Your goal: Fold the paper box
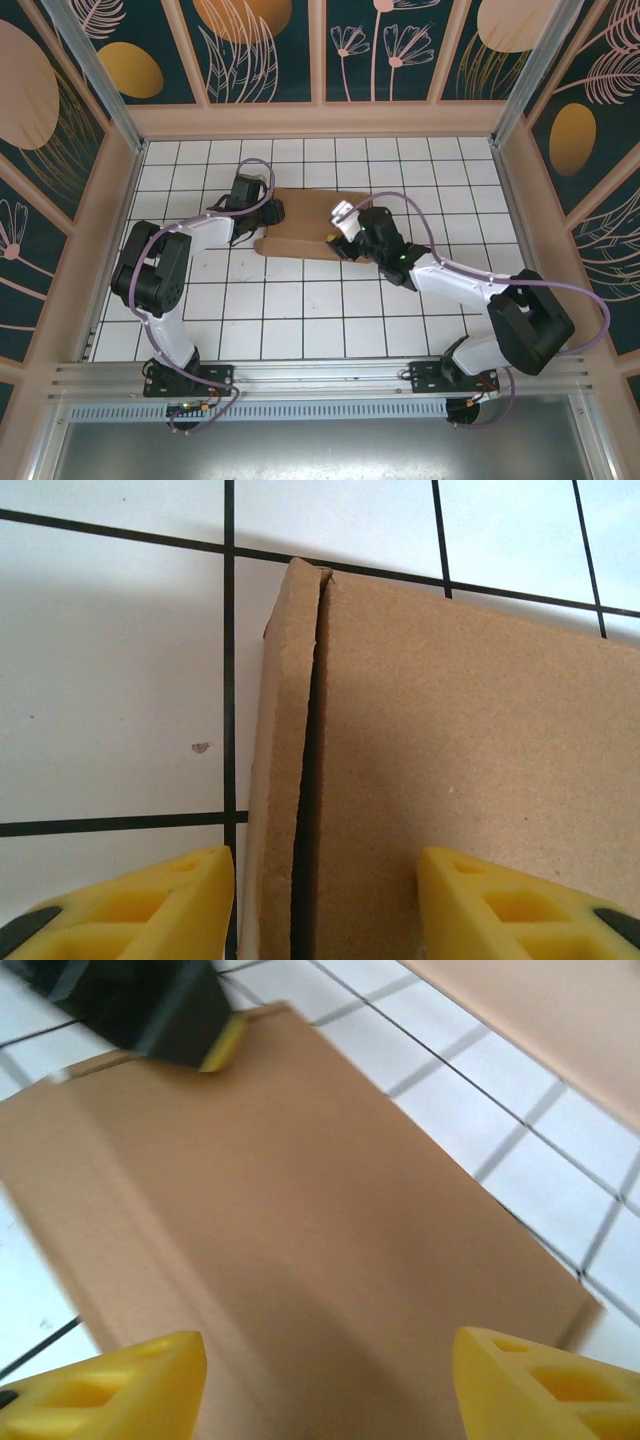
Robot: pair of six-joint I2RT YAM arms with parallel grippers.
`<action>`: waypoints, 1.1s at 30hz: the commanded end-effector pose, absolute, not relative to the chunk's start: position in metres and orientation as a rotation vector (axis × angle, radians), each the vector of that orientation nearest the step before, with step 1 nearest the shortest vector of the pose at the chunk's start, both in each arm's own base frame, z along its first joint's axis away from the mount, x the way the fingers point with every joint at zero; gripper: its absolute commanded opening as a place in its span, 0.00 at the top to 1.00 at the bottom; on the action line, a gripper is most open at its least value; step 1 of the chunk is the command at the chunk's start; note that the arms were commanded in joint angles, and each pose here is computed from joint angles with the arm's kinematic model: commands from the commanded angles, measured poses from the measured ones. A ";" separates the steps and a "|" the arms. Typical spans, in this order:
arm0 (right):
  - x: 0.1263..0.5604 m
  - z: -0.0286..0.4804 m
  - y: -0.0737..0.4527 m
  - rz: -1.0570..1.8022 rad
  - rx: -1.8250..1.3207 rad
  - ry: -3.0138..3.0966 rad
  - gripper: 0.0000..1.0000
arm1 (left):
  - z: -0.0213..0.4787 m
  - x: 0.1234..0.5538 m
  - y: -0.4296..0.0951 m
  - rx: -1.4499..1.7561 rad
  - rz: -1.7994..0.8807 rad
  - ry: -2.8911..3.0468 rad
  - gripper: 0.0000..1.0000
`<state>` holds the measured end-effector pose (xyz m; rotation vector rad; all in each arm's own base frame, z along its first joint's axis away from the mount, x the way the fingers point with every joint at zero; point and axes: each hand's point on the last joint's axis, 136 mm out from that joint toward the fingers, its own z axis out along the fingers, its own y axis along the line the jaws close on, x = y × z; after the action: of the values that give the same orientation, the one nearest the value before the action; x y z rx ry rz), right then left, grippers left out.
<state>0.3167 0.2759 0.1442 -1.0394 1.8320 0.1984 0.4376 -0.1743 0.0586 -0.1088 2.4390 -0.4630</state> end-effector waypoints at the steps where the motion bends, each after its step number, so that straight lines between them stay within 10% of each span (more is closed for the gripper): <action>1: 0.317 0.142 0.302 0.128 -1.329 1.629 0.30 | 0.023 0.416 -0.159 -0.066 -0.341 2.583 0.49; 14: 0.334 0.062 0.328 -0.060 -1.539 1.625 0.29 | 0.026 0.413 -0.163 -0.029 -0.368 2.582 0.51; 28: 0.366 0.055 0.319 -0.437 -1.405 1.512 0.68 | 0.033 0.410 -0.179 0.055 -0.470 2.569 0.55; 33: 0.353 0.066 0.326 -0.321 -1.401 1.502 0.57 | 0.050 0.417 -0.168 0.005 -0.402 2.532 0.46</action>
<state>0.3565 0.3257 0.0553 -1.4428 1.5094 -0.3666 0.4379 -0.1726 0.0599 -0.0186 2.4365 -0.4432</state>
